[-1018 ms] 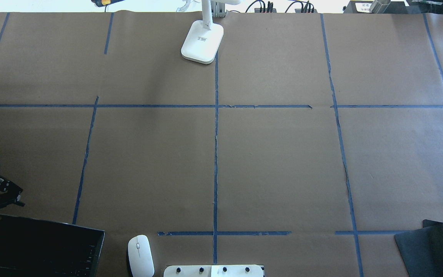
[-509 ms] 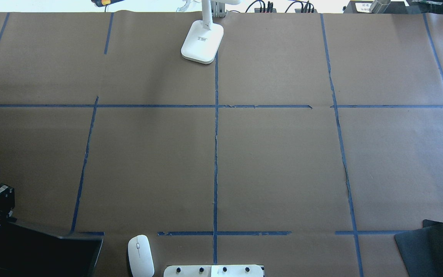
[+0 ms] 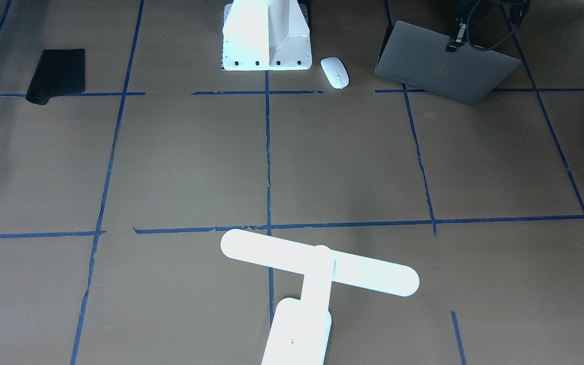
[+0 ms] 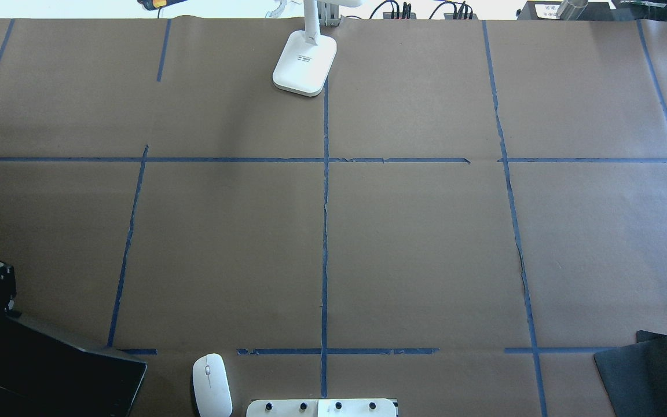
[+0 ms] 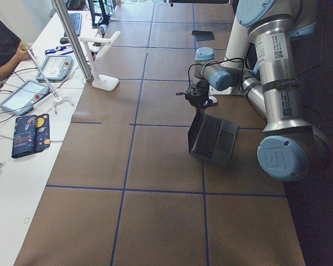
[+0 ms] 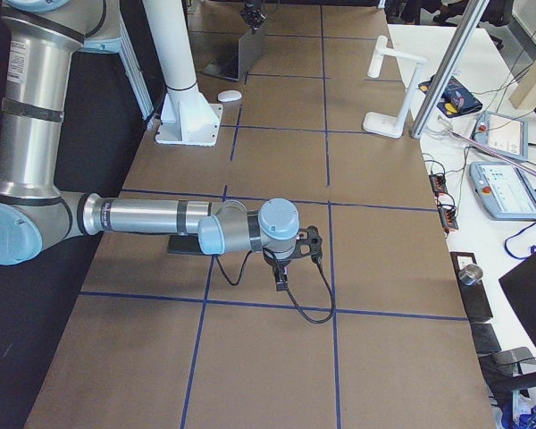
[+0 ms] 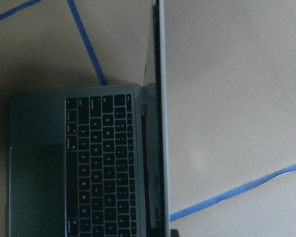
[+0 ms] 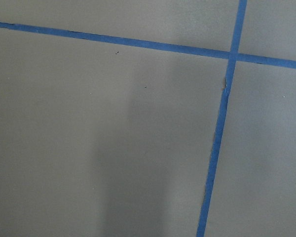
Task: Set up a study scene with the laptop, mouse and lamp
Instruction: 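Reach the left gripper down and grasp the grey laptop's edge, then carry the grey laptop with the left gripper to the table center before the lamp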
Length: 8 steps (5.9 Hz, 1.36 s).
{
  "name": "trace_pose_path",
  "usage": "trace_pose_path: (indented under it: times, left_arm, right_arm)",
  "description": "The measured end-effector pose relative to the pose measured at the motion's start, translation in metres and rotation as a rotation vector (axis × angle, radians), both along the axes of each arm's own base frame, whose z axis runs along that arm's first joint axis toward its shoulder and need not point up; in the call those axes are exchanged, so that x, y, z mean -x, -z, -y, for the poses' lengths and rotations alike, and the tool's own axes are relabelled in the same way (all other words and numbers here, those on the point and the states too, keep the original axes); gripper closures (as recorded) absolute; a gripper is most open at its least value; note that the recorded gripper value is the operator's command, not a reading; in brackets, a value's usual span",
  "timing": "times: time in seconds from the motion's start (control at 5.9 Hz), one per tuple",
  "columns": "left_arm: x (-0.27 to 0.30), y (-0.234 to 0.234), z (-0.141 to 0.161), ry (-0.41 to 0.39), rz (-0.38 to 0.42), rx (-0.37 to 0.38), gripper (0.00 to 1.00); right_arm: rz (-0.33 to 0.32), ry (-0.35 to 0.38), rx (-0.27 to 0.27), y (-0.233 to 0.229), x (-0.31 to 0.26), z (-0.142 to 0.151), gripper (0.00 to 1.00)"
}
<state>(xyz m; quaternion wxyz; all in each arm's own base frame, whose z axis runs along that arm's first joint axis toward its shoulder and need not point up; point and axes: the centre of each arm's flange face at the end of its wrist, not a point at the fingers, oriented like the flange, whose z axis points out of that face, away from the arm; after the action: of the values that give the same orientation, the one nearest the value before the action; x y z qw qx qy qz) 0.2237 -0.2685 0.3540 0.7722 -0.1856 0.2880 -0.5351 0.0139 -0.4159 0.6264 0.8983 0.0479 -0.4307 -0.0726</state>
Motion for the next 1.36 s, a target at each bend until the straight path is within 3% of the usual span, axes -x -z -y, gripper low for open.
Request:
trace_pose_path:
  times: [0.51,1.36]
  left_arm:
    - [0.002,0.031,0.054,0.039,0.005,-0.071,1.00]
    - [-0.091,0.134,0.213,0.146,-0.013,-0.085,1.00]
  right_arm:
    - [0.027,0.004,0.002,0.003,0.002,0.001,0.00]
    - [0.027,0.005,0.004,0.002,0.002,0.001,0.00]
